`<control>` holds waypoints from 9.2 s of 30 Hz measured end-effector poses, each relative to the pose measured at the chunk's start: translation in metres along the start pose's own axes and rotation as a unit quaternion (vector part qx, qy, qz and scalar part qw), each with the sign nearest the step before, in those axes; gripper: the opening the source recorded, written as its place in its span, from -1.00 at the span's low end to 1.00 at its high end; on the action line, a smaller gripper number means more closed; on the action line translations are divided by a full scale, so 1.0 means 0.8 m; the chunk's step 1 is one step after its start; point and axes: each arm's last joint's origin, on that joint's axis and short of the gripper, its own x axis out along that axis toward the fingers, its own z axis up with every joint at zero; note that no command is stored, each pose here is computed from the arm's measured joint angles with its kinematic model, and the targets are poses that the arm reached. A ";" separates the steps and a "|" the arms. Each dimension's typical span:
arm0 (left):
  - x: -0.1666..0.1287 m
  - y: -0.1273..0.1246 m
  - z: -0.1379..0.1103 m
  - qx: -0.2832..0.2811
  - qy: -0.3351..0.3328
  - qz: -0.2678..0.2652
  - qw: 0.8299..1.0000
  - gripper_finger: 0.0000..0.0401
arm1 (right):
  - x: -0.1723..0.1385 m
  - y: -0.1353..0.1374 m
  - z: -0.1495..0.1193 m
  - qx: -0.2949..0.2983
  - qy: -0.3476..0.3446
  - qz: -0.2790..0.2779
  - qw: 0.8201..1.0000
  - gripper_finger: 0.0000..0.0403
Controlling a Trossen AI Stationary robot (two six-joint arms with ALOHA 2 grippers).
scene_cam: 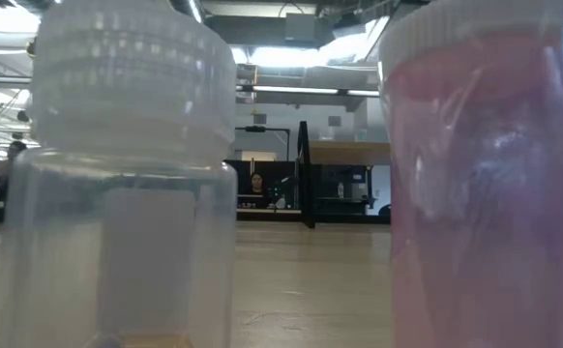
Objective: Pick and place medicine bottles onto shelf by color
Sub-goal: Put the top pink pill bottle aligned with the other pink bottle on the shelf
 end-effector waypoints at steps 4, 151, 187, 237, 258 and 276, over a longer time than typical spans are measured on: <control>-0.003 -0.006 -0.004 0.009 -0.002 -0.004 1.000 0.67 | 0.000 0.007 -0.008 0.014 0.015 0.001 1.000 -0.99; 0.000 -0.002 0.013 -0.097 -0.057 0.000 0.994 0.67 | 0.203 -0.105 -0.074 -0.144 0.178 -0.078 0.970 -0.10; 0.000 -0.002 0.013 -0.099 -0.056 0.000 0.993 0.67 | 0.223 -0.115 -0.090 -0.147 0.164 -0.075 0.973 -0.10; 0.000 0.000 0.014 -0.098 -0.080 0.032 0.992 0.67 | 0.094 -0.079 0.007 -0.055 0.051 -0.060 0.995 -0.42; 0.008 0.032 0.034 -0.101 -0.128 0.119 0.979 0.67 | -0.080 -0.155 0.028 0.204 -0.076 -0.233 0.948 -0.42; 0.012 0.046 0.050 -0.099 -0.150 0.120 0.976 0.67 | -0.095 -0.268 0.023 0.370 -0.009 -0.330 0.869 -0.42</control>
